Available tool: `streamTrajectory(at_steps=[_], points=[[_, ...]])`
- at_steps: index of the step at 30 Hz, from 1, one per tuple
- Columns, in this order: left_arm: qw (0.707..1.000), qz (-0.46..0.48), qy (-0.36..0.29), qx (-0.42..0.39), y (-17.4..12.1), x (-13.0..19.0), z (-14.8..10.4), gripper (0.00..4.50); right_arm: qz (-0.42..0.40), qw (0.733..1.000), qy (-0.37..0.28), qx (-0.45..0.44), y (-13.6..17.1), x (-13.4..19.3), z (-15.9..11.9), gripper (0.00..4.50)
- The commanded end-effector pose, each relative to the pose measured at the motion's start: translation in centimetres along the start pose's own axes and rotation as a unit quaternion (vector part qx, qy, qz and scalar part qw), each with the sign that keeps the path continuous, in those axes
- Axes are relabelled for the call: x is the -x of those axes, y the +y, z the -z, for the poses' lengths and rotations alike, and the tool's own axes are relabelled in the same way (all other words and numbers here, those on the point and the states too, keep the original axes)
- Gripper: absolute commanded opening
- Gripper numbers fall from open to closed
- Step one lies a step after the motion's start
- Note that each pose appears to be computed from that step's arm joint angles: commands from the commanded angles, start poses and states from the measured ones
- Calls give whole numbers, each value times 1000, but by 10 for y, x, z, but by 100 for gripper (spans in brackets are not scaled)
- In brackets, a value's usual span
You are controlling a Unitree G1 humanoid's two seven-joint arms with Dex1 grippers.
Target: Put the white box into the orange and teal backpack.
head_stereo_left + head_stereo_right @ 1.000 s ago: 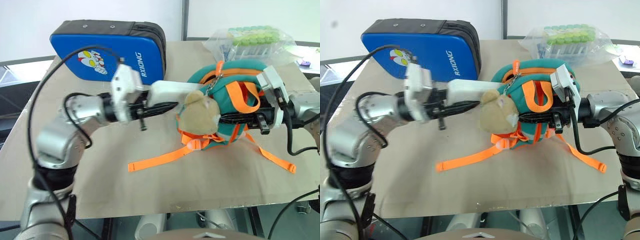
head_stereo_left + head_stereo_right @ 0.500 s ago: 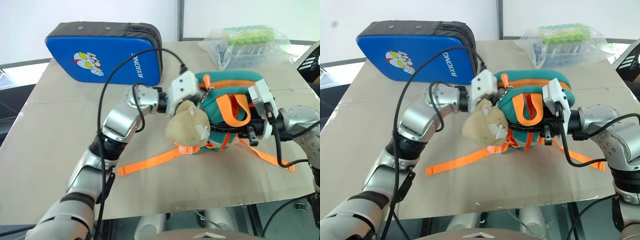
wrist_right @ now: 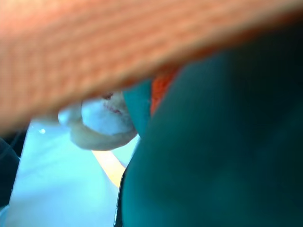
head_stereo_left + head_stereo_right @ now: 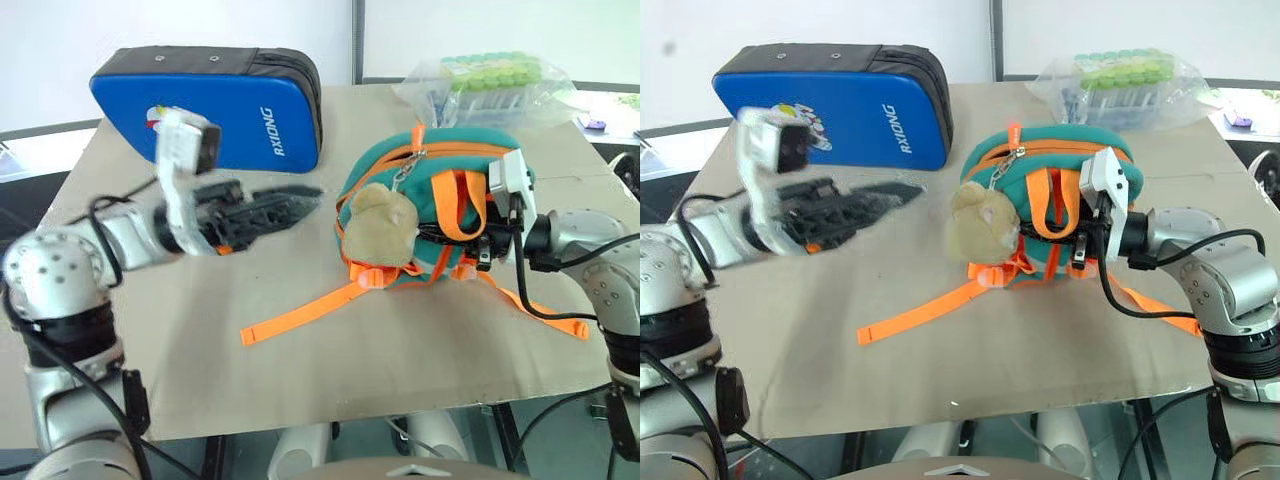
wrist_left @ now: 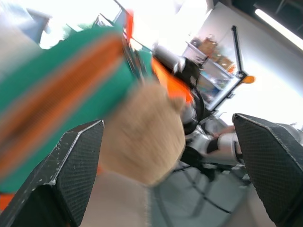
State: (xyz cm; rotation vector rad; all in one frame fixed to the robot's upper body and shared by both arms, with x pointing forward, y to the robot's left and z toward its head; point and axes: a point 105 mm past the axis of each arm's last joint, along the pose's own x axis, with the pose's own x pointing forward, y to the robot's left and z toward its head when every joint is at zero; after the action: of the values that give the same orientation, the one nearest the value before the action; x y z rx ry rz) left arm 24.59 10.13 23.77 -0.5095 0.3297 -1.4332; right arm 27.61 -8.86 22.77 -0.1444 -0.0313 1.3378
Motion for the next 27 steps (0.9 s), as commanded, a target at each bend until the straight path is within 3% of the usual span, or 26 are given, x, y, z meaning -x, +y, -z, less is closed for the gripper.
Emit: streamTrajectory(at_steps=[1, 5, 6, 7, 11, 13, 14, 19, 23, 27], points=[[1000, 3, 2, -1, -6, -26, 6, 445, -13, 1000, -15, 20, 7, -2, -14, 0], [1000, -26, -8, 12, 10, -44, 8, 445, -13, 1000, -9, 20, 11, -3, -13, 0], [1000, -23, -13, 15, 10, -43, 6, 393, -10, 1000, -9, 19, 11, -2, -12, 0], [1000, -20, -15, 15, 10, -42, 4, 388, -7, 1000, -9, 18, 11, -1, -12, 0], [999, -15, -36, 12, 8, -32, -5, 202, 28, 999, -11, 12, 4, 8, -9, 0], [998, -2, -63, 1, 0, -18, -18, 139, 57, 993, -105, -21, -5, 18, -25, 0], [996, 8, -89, -5, -5, -7, -30, 108, 75, 989, -118, -45, -11, 25, -26, 0], [984, -30, -177, 2, 1, 43, -59, 91, 129, 967, -201, -89, -31, 51, -45, 0], [972, -164, -164, 37, 49, 74, -29, 90, 169, 942, -267, -111, -46, 69, -58, 0], [938, -328, -62, 95, 101, 96, 50, 85, 248, 910, -316, -105, -70, 85, -69, 0]])
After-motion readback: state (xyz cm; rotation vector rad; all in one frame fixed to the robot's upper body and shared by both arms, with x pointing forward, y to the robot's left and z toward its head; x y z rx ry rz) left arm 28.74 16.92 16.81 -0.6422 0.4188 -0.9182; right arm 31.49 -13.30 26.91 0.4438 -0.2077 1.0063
